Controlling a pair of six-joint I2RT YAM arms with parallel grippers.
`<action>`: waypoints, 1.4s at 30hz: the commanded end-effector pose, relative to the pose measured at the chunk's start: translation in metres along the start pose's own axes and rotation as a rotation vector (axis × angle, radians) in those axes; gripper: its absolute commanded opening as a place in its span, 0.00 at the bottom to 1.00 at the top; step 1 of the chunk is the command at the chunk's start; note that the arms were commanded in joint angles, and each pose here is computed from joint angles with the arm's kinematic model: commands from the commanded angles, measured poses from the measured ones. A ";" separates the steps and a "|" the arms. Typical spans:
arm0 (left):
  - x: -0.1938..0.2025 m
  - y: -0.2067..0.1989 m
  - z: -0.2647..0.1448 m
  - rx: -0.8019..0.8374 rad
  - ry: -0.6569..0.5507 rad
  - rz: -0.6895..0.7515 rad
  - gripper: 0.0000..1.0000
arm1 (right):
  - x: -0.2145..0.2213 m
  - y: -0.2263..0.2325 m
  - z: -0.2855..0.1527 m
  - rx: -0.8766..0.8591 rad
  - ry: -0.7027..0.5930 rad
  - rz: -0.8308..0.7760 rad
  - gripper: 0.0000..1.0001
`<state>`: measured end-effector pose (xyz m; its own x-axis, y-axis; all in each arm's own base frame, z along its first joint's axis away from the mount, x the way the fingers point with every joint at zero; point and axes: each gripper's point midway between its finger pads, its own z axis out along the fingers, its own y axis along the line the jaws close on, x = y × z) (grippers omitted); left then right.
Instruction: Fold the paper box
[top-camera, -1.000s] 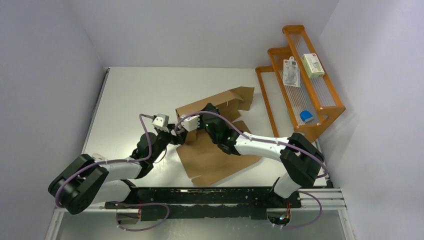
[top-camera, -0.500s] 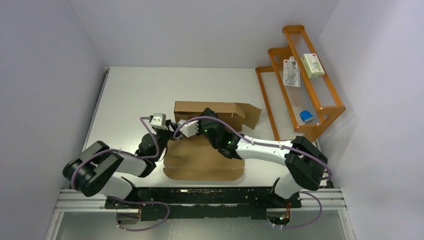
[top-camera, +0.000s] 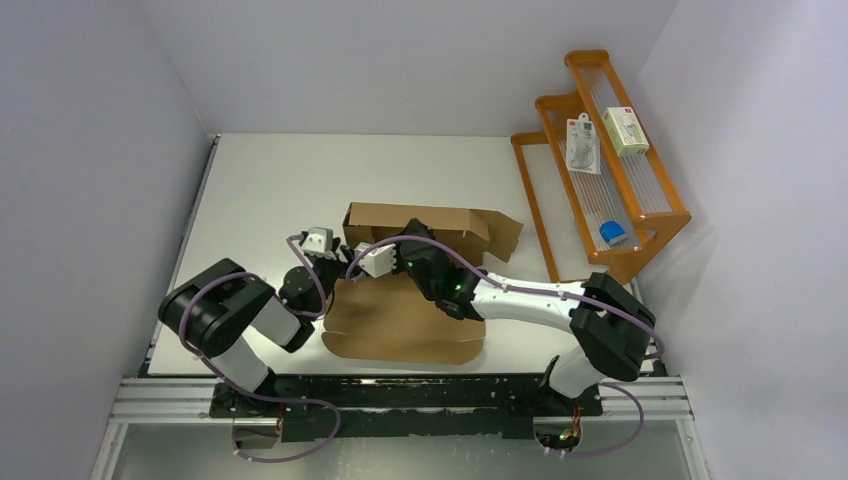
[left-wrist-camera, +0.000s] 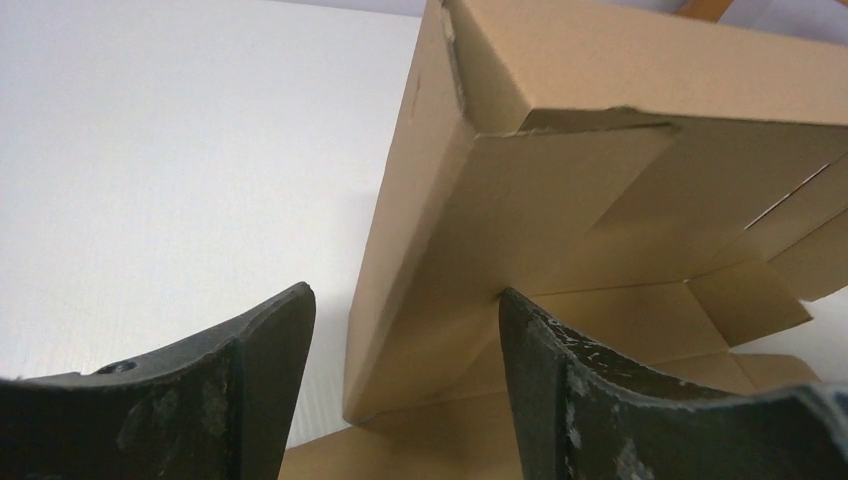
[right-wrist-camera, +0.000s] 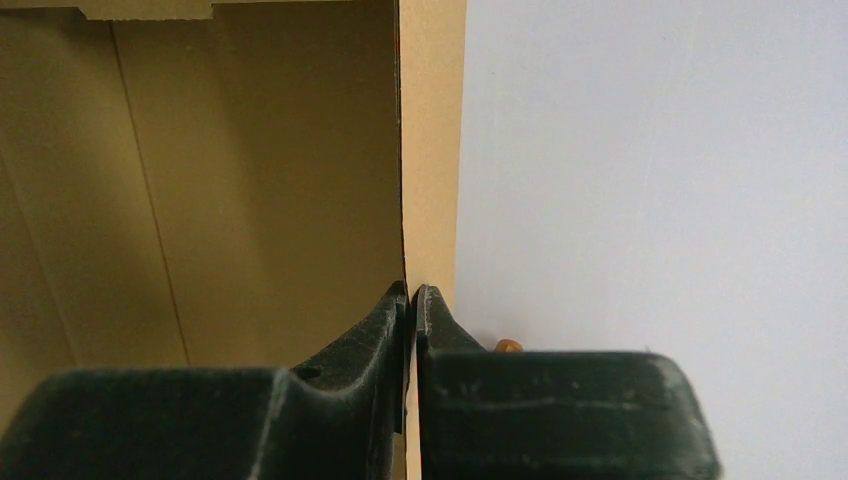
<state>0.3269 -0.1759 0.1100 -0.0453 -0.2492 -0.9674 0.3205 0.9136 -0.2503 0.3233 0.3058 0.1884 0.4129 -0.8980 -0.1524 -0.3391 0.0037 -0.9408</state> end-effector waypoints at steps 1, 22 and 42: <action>-0.044 -0.009 0.008 0.060 -0.180 -0.052 0.72 | -0.002 0.039 0.001 -0.130 -0.018 -0.031 0.08; -0.066 -0.001 0.035 -0.013 -0.302 -0.193 0.50 | -0.017 0.045 0.004 -0.220 -0.054 -0.022 0.08; -0.074 0.023 0.054 -0.174 -0.379 -0.247 0.37 | -0.027 0.048 0.007 -0.284 -0.073 0.001 0.08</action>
<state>0.3805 -0.1671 0.0953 -0.0304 -0.3598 -0.9325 0.1268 0.9240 -0.3607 0.3218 0.3293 0.1877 0.4402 -0.8760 -0.1970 -0.4443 -0.0218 -0.8956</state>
